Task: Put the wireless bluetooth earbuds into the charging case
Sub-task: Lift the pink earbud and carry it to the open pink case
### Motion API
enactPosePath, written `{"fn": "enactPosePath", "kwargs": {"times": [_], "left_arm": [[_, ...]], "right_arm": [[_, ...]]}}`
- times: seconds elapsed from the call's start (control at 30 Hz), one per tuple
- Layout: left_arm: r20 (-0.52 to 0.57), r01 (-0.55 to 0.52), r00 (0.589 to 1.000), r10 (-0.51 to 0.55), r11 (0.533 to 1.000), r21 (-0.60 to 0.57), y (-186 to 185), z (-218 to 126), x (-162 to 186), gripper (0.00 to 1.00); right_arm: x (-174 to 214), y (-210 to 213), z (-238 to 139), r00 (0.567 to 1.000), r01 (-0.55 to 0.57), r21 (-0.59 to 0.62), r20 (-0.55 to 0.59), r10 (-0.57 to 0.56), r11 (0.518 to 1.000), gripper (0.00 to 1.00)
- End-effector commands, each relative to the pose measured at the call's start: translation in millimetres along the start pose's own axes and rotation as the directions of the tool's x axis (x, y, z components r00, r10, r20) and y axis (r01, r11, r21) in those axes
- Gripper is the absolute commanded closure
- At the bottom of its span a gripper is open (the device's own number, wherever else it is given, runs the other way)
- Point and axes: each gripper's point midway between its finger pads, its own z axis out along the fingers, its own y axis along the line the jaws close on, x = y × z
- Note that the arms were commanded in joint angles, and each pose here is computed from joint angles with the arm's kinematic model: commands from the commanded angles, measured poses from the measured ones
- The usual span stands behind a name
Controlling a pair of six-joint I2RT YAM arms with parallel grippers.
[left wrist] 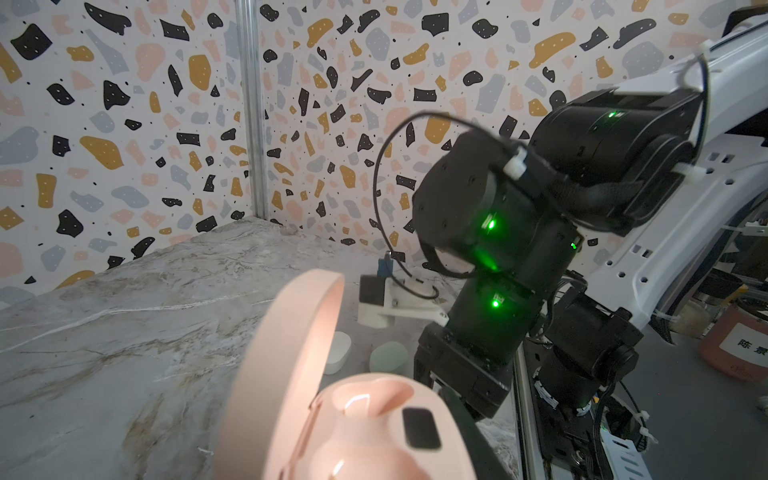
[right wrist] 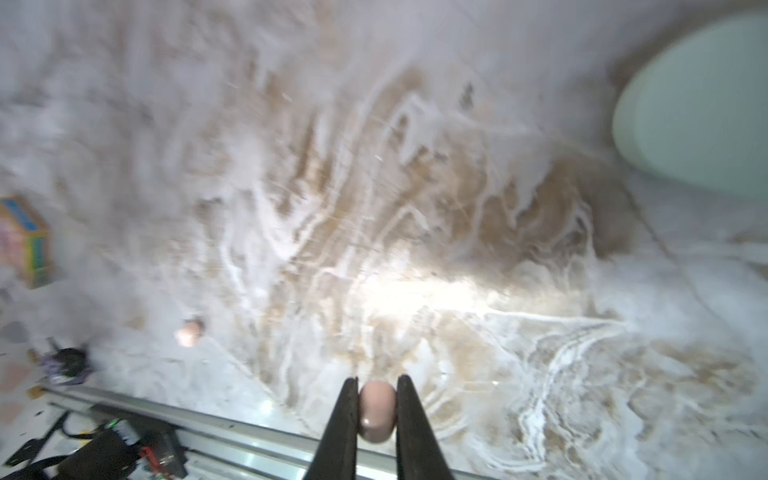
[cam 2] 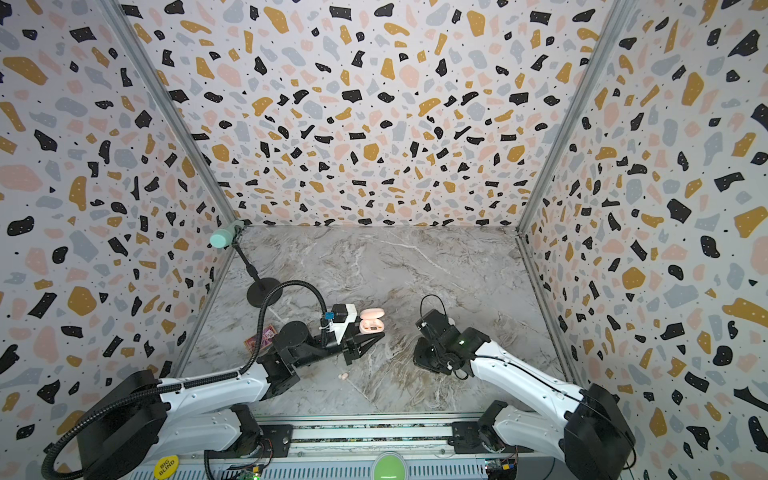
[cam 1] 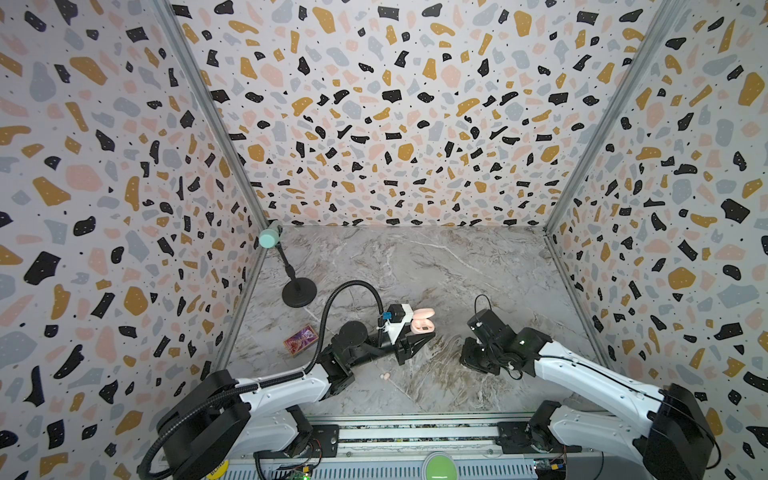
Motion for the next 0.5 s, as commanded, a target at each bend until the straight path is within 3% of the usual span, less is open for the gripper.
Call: {"fn": "enactPosePath", "kwargs": {"times": [0.0, 0.13, 0.27, 0.47], "left_arm": [[0.111, -0.065, 0.992, 0.061, 0.997, 0.036, -4.2, 7.1, -35.1, 0.94], [0.133, -0.071, 0.989, 0.06, 0.994, 0.078, -8.6, 13.9, -42.4, 0.94], [0.149, -0.076, 0.987, 0.058, 0.991, 0.114, -12.8, 19.0, -47.9, 0.94], [0.163, -0.075, 0.985, 0.049, 0.985, 0.157, -17.1, 24.6, -54.3, 0.93]], "right_arm": [[-31.7, 43.4, -42.1, 0.982, 0.151, -0.165, 0.139, -0.129, 0.975, 0.91], [-46.9, 66.4, -81.2, 0.94, 0.302, -0.229, 0.235, -0.249, 0.925, 0.91], [-50.7, 88.8, -118.5, 0.884, 0.443, -0.302, 0.306, -0.354, 0.844, 0.91], [-46.5, 121.9, -162.3, 0.818, 0.57, -0.427, 0.372, -0.438, 0.702, 0.92]]}}
